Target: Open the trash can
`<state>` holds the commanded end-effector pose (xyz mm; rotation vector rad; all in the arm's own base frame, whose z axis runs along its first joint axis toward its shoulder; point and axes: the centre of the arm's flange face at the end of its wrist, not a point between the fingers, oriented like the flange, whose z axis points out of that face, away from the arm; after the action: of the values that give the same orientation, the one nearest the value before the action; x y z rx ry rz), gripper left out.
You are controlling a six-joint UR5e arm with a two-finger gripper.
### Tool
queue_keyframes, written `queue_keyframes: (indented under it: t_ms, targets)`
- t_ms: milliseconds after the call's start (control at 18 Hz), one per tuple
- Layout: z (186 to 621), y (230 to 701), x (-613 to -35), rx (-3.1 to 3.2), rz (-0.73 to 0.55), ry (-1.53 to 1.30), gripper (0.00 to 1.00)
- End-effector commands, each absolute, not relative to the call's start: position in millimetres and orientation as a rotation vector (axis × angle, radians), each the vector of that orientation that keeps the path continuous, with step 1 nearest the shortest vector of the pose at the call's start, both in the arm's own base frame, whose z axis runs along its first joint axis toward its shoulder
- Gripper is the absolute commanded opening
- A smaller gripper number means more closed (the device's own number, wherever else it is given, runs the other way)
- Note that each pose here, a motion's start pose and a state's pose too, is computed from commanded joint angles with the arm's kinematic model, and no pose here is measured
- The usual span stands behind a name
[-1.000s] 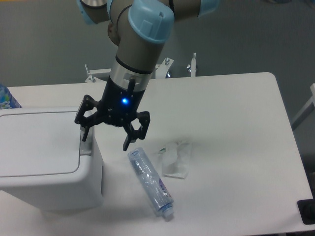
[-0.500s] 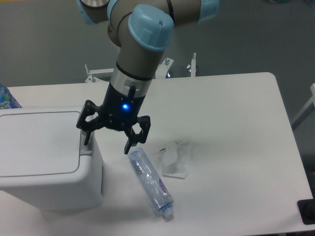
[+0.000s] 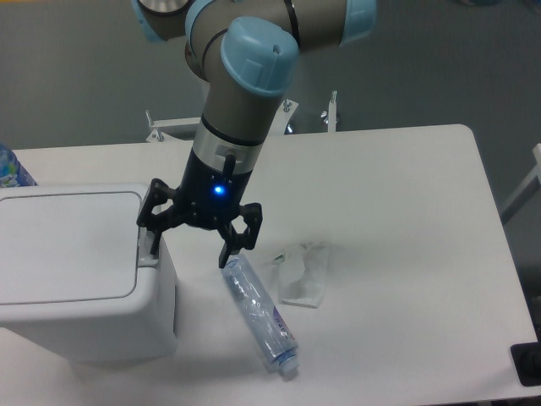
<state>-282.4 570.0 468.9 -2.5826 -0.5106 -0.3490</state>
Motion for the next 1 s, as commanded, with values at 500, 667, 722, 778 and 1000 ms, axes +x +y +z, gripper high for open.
queue_keyframes:
  t_ms: [500, 667, 722, 778, 1000]
  targets:
    - [469.7, 570.1, -282.5, -2.582, -0.348, -0.51, 1.0]
    - [475.4, 571.0, -283.3, -2.573, -0.339, -0.504, 1.0]
    - [480.2, 571.4, -285.0, -2.562, -0.327, -0.499, 1.0]
    - [486.2, 572.5, -286.0, -2.545, -0.309, -0.49, 1.0]
    - [509.8, 569.7, -295.0, -2.482, -0.24, -0.468, 1.0]
